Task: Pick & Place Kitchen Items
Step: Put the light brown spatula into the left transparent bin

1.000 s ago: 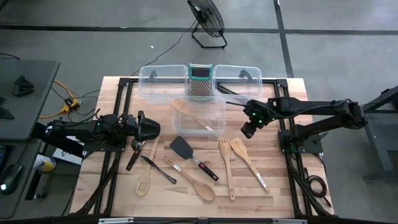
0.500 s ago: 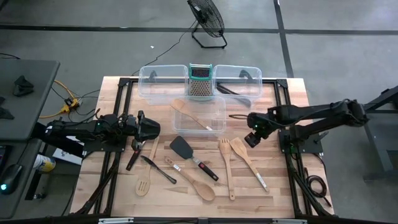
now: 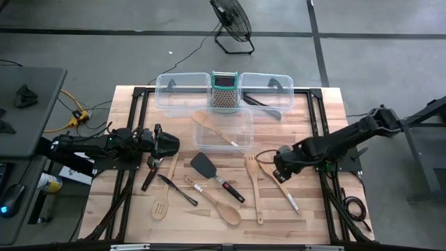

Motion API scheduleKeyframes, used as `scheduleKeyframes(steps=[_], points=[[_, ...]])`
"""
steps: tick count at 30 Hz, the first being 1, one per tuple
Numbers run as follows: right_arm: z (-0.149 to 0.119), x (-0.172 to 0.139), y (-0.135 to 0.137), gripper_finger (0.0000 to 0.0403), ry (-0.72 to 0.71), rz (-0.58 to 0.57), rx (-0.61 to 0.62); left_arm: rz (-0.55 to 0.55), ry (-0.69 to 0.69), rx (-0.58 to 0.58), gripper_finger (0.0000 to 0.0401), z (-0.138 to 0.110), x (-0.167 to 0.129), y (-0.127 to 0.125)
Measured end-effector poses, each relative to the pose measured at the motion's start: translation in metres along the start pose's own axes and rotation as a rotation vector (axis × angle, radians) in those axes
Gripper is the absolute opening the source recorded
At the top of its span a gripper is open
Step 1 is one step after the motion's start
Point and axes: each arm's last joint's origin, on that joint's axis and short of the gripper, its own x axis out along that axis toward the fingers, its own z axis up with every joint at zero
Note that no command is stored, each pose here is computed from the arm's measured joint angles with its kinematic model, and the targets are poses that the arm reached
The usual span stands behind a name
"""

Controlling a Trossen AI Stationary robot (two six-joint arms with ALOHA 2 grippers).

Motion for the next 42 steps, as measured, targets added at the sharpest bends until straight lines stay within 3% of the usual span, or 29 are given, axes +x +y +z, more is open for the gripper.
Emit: scheduleKeyframes(steps=[5, 14, 19, 27, 42], points=[[-0.002, 0.023, 0.014, 0.0200, 0.023, -0.013, 0.000, 0.000, 0.000, 0.000, 0.0175, 0.000, 0.000, 0.000], [0.002, 0.052, 0.024, 0.0270, -0.012, -0.060, -0.019, 0.001, 0.000, 0.000, 0.0175, 0.000, 0.000, 0.000], [0.006, 0.064, 0.026, 0.0271, -0.001, -0.102, -0.013, 0.000, 0.000, 0.000, 0.0175, 0.000, 0.000, 0.000], [0.007, 0.068, 0.026, 0.0240, -0.031, -0.119, -0.015, 0.000, 0.000, 0.000, 0.0175, 0.000, 0.000, 0.000], [0.007, 0.069, 0.021, 0.0111, -0.060, -0.178, -0.007, 0.000, 0.000, 0.000, 0.0175, 0.000, 0.000, 0.000]])
